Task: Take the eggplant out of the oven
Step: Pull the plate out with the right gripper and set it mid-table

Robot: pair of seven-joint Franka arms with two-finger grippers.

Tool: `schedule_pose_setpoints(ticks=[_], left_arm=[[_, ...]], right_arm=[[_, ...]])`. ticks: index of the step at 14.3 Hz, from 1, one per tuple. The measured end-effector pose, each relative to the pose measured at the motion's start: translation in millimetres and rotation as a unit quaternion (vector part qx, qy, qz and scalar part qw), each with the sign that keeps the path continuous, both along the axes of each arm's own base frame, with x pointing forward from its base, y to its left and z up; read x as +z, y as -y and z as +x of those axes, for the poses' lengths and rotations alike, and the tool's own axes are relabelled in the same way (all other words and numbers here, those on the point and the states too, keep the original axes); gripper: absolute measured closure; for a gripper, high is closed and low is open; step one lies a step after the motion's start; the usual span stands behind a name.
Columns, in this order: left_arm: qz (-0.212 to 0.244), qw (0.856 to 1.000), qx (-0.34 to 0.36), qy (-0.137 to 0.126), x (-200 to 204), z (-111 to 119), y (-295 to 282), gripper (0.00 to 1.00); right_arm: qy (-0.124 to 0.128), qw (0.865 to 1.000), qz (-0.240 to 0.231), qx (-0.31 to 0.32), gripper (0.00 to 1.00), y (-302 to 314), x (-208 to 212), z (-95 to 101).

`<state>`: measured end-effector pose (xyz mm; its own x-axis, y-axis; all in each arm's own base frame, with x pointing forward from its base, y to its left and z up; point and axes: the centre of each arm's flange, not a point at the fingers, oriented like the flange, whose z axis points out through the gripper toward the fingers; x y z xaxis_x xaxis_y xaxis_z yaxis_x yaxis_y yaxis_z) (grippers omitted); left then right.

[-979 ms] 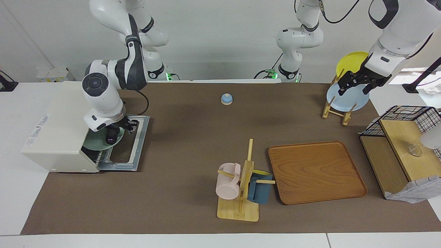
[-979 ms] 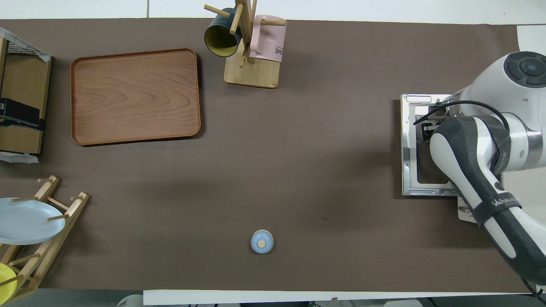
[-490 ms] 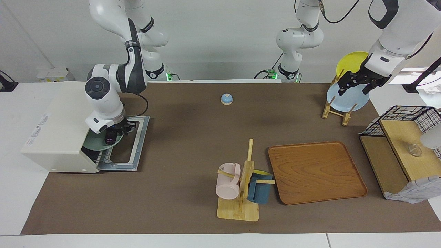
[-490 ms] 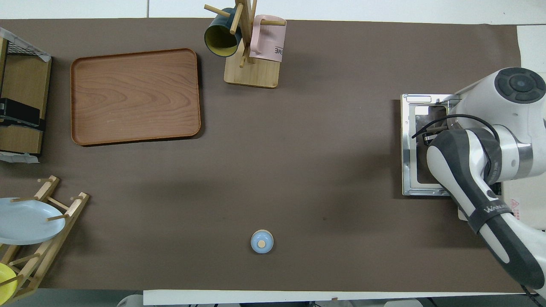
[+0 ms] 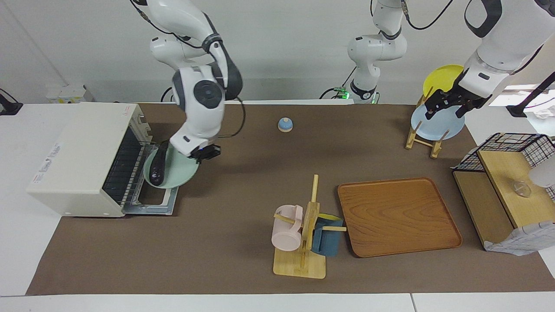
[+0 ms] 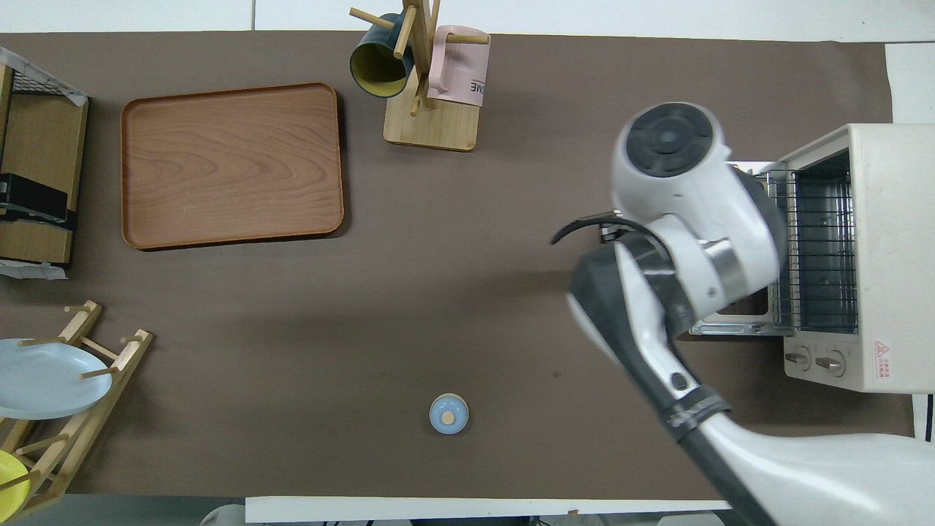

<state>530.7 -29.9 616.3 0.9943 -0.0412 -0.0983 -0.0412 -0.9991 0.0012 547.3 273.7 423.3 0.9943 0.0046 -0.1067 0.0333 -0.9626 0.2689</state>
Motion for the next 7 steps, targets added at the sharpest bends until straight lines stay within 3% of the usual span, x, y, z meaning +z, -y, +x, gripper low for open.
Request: schedule_pose_setpoints(ticks=[4,6,7], left_arm=[[0.000,0.999,0.032,-0.006,-5.1,-0.1,-34.4,0.00],[0.000,0.999,0.052,-0.012,-13.5,-2.5,-55.4,0.00],[0.000,0.998,0.058,-0.012,-18.4,-4.3,-62.5,0.00]], right_arm=[[0.019,0.997,0.041,-0.067,0.98,-180.9,-47.8,-8.3],[0.042,0.993,0.066,-0.089,0.98,-238.8,-90.6,-14.2],[0.045,0.992,0.070,-0.093,0.93,-251.6,-103.0,-16.2]])
